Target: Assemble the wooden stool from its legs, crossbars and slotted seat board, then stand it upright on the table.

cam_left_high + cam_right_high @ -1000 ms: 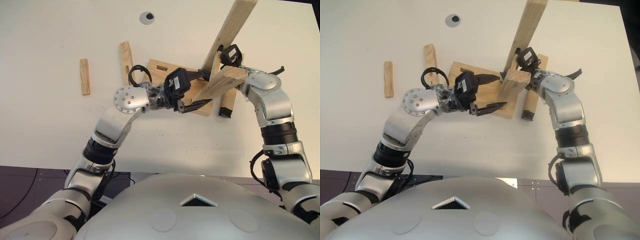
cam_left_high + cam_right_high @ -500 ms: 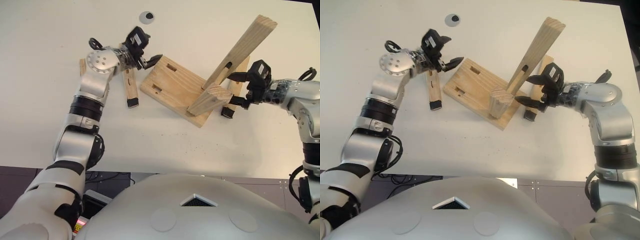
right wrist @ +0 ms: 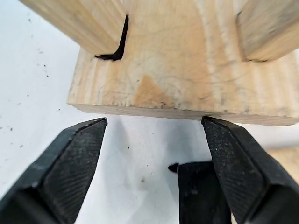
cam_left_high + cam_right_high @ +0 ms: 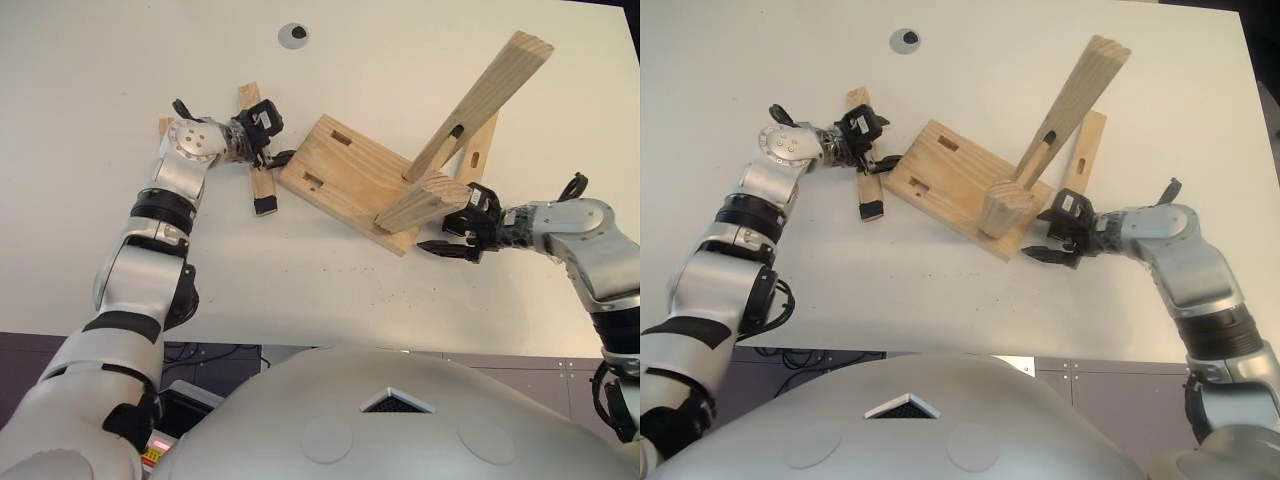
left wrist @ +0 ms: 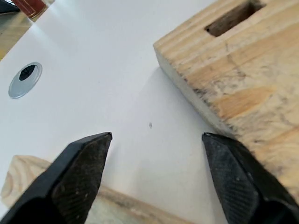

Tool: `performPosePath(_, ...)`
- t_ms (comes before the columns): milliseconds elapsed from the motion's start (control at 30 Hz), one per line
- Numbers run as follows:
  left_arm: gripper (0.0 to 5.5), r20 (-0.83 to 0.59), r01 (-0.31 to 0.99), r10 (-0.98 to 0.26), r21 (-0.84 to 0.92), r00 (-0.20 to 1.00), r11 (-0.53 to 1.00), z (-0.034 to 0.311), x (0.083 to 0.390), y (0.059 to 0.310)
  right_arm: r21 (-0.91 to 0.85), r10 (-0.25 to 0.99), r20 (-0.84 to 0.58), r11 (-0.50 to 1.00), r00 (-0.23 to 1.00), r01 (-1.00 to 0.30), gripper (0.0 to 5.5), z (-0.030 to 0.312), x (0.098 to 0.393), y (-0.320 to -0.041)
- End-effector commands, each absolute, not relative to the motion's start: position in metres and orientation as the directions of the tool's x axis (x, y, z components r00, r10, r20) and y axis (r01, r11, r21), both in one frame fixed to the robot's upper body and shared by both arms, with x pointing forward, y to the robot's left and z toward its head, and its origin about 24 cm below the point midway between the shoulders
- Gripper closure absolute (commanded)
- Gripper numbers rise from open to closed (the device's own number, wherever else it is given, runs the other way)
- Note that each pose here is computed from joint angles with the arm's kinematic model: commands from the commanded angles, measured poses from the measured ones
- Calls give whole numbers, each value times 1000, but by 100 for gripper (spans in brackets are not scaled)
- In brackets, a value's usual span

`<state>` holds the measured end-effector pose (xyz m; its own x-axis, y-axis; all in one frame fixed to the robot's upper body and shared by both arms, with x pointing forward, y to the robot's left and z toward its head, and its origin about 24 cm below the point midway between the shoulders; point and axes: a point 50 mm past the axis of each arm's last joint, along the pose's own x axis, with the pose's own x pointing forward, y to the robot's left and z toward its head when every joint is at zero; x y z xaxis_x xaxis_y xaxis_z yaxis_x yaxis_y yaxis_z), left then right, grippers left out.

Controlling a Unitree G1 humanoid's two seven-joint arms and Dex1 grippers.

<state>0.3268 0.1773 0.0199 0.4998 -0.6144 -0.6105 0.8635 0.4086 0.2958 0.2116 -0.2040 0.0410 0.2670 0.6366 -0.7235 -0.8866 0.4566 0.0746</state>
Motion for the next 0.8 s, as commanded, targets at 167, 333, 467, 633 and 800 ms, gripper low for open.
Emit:
performPosePath(167,193,-760,986,-628,136,166,96,0,249,192,-91,566,-671,578,479,-811,177,35,244,-190)
performPosePath(333,193,-768,990,-629,139,123,25,25,222,199,-150,522,-608,665,599,-732,177,36,261,-192)
performPosePath(467,193,-660,951,-701,298,270,86,99,237,200,-226,473,-560,702,680,-675,177,58,271,-213)
performPosePath(633,193,-518,853,-715,475,469,216,150,277,199,-260,490,-541,675,683,-691,177,86,269,-229)
performPosePath(800,193,-375,686,-612,599,696,413,101,322,177,20,638,-650,557,412,-830,177,79,224,-217)
